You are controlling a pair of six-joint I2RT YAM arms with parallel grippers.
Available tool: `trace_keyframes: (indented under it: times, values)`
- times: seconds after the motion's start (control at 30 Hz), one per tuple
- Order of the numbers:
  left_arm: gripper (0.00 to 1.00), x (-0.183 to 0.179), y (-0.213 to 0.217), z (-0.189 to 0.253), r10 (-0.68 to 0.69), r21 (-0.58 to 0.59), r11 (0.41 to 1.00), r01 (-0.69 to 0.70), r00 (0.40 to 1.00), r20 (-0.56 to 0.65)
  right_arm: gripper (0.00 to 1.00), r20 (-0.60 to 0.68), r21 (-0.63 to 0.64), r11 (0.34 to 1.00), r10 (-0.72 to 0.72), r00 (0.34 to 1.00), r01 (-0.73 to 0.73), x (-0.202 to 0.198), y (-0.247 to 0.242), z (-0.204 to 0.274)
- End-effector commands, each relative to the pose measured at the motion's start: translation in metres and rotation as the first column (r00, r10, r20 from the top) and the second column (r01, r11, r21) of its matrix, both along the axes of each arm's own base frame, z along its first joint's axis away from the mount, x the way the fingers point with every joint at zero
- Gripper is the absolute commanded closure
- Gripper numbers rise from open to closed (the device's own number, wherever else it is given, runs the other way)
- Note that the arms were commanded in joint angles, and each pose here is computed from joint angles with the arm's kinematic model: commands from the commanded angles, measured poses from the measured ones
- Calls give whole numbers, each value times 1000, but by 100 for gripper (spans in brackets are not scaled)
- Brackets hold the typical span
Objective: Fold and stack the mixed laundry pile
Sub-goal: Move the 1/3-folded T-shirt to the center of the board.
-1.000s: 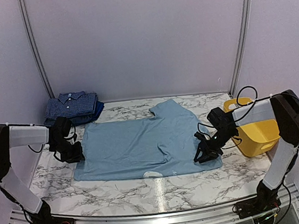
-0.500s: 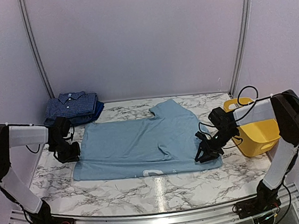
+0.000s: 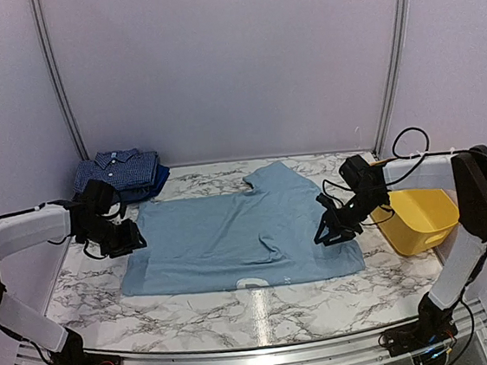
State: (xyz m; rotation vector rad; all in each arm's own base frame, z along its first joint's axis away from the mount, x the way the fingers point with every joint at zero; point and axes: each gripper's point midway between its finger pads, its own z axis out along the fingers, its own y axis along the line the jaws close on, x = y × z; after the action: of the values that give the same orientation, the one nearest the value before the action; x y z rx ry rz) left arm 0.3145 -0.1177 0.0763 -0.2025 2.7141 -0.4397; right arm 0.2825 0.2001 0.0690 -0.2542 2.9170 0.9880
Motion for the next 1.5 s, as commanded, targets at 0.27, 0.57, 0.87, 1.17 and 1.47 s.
trace_keyframes:
  times: [0.27, 0.57, 0.87, 1.17, 1.47]
  values:
    - [53, -75, -2, -76, 157, 18, 987, -159, 943, -294, 64, -144, -49, 997, -73, 987, 67, -30, -7, -51]
    - [69, -159, 26, -101, 334, 82, 939, -335, 827, -452, 63, -209, -96, 995, -57, 976, 37, -79, 1, -59]
    - [74, -206, 42, -87, 395, 67, 908, -413, 793, -464, 62, -283, -120, 993, -47, 958, 13, -135, -6, -60]
    - [4, -106, 28, 16, 193, 3, 981, -193, 978, -80, 48, 14, -32, 998, 54, 998, -54, -49, 20, 20]
    - [1, 19, 42, 111, 167, 183, 961, -207, 963, 211, 37, 397, -27, 995, -75, 915, 94, 143, -3, 101]
